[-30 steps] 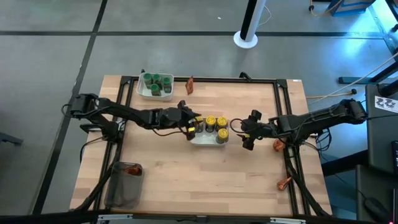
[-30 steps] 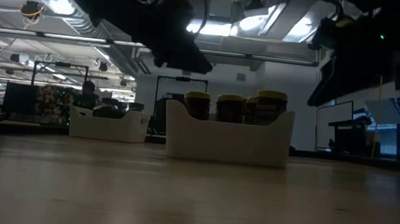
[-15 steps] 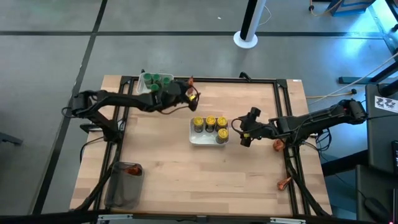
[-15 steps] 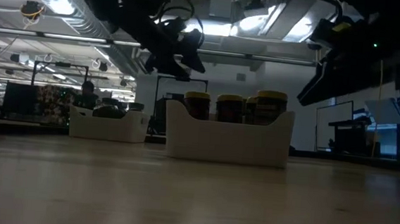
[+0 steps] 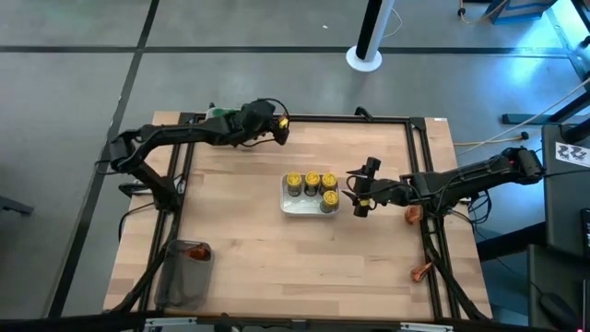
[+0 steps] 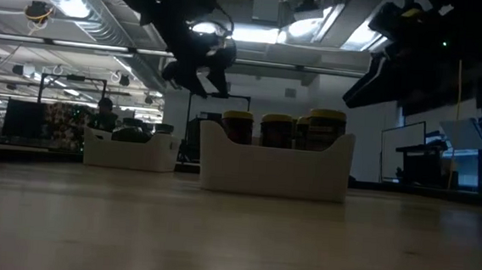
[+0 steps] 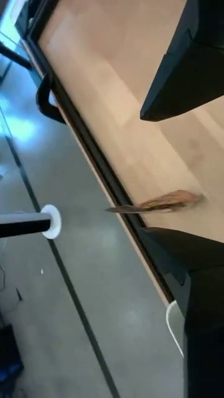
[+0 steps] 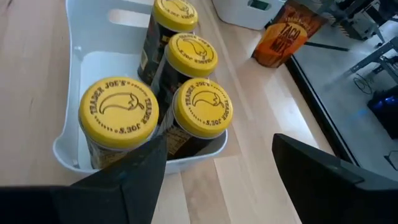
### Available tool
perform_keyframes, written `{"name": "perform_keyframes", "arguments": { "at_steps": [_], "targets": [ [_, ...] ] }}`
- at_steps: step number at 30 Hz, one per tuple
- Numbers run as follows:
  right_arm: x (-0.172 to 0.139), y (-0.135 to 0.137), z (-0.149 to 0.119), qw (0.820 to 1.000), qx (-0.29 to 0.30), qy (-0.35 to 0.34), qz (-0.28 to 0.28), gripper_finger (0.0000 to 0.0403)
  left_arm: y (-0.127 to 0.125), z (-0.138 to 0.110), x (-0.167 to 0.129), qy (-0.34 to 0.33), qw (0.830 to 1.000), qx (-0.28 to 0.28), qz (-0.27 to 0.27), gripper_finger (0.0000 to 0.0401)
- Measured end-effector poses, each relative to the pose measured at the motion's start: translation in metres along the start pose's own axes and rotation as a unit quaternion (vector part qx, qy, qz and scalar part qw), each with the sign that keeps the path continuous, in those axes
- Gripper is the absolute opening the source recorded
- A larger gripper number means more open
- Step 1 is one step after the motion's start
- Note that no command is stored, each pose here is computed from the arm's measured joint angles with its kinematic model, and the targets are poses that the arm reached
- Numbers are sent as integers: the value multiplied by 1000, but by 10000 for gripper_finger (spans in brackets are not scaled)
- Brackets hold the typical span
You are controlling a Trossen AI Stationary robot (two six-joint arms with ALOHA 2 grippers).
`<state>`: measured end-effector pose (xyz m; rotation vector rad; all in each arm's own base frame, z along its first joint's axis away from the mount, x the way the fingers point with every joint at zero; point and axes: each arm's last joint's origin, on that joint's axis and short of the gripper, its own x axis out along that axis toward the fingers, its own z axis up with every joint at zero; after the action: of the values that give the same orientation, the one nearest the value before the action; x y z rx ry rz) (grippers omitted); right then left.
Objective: Sort spices by type
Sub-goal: Put the orange seasoning pack into the black bin
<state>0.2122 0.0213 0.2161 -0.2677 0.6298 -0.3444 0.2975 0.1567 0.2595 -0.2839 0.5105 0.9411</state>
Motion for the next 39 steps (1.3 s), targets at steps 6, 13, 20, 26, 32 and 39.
{"name": "perform_keyframes", "arguments": {
  "at_steps": [6,13,20,26,32,39],
  "targets": [
    [0,1,-3,1000,-6,14,17,291,-3,-15,31,20,1000,-10,14,279],
    [0,2,-4,999,-7,17,35,291,2,-21,57,25,999,-18,30,279],
    [0,2,-3,999,-7,15,35,291,10,-16,71,37,999,-26,17,279],
    [0,2,-3,999,-7,14,35,291,9,-30,86,63,998,-19,21,274],
    [0,2,-3,999,-7,14,35,291,8,-39,95,80,996,-12,25,242],
    [0,2,-3,999,-7,14,35,291,8,-40,95,82,996,2,24,194]
  ]
}}
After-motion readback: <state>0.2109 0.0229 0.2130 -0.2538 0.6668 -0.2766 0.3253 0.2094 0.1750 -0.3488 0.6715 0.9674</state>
